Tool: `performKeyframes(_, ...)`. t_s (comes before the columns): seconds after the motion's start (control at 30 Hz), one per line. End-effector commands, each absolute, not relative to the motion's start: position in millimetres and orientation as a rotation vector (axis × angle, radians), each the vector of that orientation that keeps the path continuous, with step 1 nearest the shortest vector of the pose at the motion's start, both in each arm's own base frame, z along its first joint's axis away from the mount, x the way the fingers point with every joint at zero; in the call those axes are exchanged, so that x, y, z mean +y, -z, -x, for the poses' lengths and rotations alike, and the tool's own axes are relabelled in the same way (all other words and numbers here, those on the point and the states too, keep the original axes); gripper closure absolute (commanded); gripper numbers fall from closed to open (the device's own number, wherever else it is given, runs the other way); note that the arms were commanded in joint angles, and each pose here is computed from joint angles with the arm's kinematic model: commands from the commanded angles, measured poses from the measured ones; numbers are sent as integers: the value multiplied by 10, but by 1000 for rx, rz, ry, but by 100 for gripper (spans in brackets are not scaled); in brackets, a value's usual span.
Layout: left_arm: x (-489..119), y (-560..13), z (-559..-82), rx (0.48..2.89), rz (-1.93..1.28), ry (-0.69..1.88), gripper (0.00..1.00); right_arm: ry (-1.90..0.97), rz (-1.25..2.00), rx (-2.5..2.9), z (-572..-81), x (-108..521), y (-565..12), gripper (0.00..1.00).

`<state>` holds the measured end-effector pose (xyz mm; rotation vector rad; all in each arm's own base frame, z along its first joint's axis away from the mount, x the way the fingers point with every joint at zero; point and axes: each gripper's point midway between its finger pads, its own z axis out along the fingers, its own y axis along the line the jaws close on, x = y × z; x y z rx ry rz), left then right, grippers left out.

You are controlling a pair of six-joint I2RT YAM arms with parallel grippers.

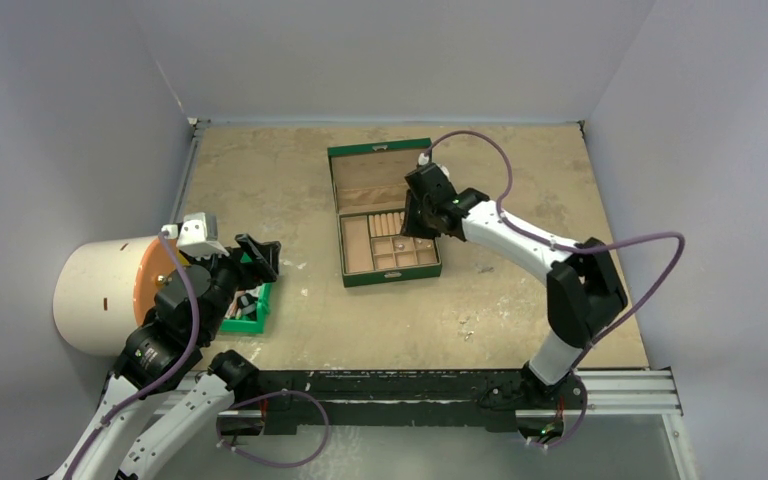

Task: Organize the mixed jewelry

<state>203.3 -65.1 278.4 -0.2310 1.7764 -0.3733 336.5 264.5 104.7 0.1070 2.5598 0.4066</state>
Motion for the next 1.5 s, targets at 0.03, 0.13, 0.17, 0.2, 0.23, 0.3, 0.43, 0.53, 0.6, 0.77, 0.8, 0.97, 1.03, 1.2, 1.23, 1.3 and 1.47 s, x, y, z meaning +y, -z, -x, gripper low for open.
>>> performKeyframes(0.03, -630, -2870, -2065, 1742, 258, 379, 22, -304, -149, 2436, -3327, 2294, -1504, 68)
performKeyframes(0.13, -638, -2865, -2069, 1745, 256, 380, 22, -205, -184, 2407, -3277, 2034, -1563, 64)
performKeyframes(0.17, -637, -2864, -2070, 1745, 256, 379, 22, -175, -202, 2399, -3253, 1938, -1577, 64)
performKeyframes(0.2, -639, -2864, -2070, 1746, 256, 380, 22, -143, -223, 2389, -3233, 1833, -1583, 63)
performKeyframes(0.23, -642, -2862, -2072, 1747, 255, 379, 22, -115, -245, 2382, -3206, 1732, -1575, 63)
performKeyframes(0.3, -645, -2862, -2072, 1746, 254, 381, 22, -80, -299, 2369, -3153, 1522, -1553, 62)
performKeyframes(0.43, -648, -2859, -2076, 1749, 254, 381, 22, -48, -446, 2374, -3012, 1085, -1392, 62)
performKeyframes(0.53, -653, -2848, -2083, 1754, 251, 378, 22, -28, -535, 2378, -2903, 860, -1277, 62)
performKeyframes(0.6, -655, -2849, -2083, 1754, 251, 379, 22, -21, -577, 2390, -2832, 785, -1173, 62)
performKeyframes(0.77, -656, -2845, -2087, 1756, 252, 377, 22, 10, -705, 2413, -2696, 681, -928, 59)
performKeyframes(0.8, -658, -2844, -2087, 1756, 251, 378, 22, 8, -724, 2417, -2687, 679, -886, 59)
performKeyframes(0.97, -661, -2833, -2092, 1760, 250, 375, 22, -7, -804, 2425, -2678, 686, -711, 59)
performKeyframes(1.03, -662, -2837, -2091, 1759, 250, 376, 22, -18, -840, 2421, -2699, 689, -668, 60)
performKeyframes(1.2, -662, -2833, -2092, 1760, 250, 375, 22, -41, -934, 2407, -2771, 684, -574, 61)
performKeyframes(1.23, -661, -2833, -2092, 1760, 250, 375, 22, -50, -948, 2405, -2795, 686, -562, 62)
performKeyframes(1.3, -662, -2833, -2093, 1761, 250, 375, 22, -62, -972, 2404, -2837, 690, -538, 62)
performKeyframes(1.47, -660, -2836, -2092, 1759, 251, 375, 22, -62, -1024, 2413, -2928, 674, -470, 64)
